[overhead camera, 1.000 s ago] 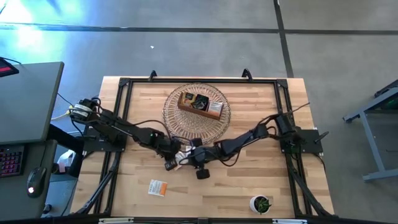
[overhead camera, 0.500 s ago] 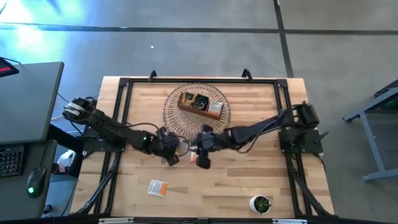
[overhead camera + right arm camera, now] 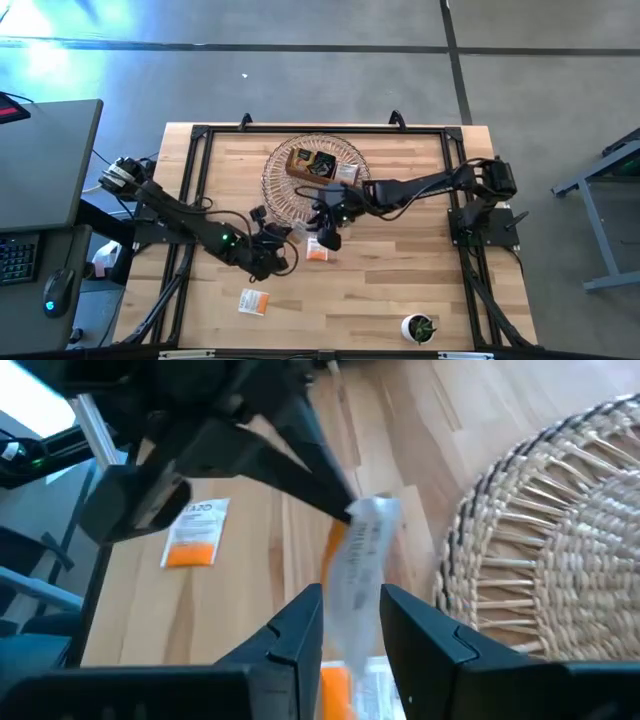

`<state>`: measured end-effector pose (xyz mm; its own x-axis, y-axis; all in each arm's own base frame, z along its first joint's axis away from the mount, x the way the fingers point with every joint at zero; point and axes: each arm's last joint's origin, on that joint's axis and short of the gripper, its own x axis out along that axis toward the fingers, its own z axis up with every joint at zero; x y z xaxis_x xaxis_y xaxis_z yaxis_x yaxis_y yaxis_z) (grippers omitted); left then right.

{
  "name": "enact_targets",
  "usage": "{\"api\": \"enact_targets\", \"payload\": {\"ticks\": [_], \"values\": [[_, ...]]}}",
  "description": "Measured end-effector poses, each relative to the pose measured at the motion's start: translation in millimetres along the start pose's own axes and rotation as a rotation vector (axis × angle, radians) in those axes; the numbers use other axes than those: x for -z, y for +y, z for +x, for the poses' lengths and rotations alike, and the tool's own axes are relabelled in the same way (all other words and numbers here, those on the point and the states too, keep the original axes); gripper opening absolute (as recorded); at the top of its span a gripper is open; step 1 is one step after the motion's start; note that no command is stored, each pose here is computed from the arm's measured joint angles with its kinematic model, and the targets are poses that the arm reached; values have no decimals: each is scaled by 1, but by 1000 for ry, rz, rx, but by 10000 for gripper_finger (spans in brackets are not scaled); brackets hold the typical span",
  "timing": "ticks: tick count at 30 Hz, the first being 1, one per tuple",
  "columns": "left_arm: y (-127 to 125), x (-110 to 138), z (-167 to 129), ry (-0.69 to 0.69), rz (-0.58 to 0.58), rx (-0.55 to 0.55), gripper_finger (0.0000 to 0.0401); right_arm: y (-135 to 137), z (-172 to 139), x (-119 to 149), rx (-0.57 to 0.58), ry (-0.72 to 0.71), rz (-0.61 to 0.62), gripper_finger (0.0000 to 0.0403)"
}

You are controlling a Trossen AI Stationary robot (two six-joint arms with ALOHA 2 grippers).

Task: Pick & Place Tea
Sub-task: Put the white tea bag into the right section of the wooden organizer

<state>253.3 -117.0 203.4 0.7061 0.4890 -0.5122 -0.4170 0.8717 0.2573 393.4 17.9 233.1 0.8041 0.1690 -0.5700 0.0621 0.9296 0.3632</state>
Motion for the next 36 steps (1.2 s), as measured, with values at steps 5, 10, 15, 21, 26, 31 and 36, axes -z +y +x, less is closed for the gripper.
{"api": "enact_targets", "payload": {"ticks": [5,10,15,21,26,31,36], "values": [[0,-2,0,-6,-6,2,0,-7,1,-2,-11,2,11,99],[0,-3,0,-28,0,-16,0,-10,2,-2,0,1,16,99],[0,-5,0,-54,0,-47,0,-11,2,-4,-3,-15,3,99],[0,-9,0,-96,9,-81,0,-10,2,-5,-3,-32,-12,99],[-1,-12,0,-114,16,-77,0,-11,2,-6,21,-44,-14,85],[-3,-11,0,-89,45,-19,0,-11,2,-5,17,-36,-32,18],[-3,-11,0,-82,71,-1,2,-10,3,-4,18,-32,-53,21]]}}
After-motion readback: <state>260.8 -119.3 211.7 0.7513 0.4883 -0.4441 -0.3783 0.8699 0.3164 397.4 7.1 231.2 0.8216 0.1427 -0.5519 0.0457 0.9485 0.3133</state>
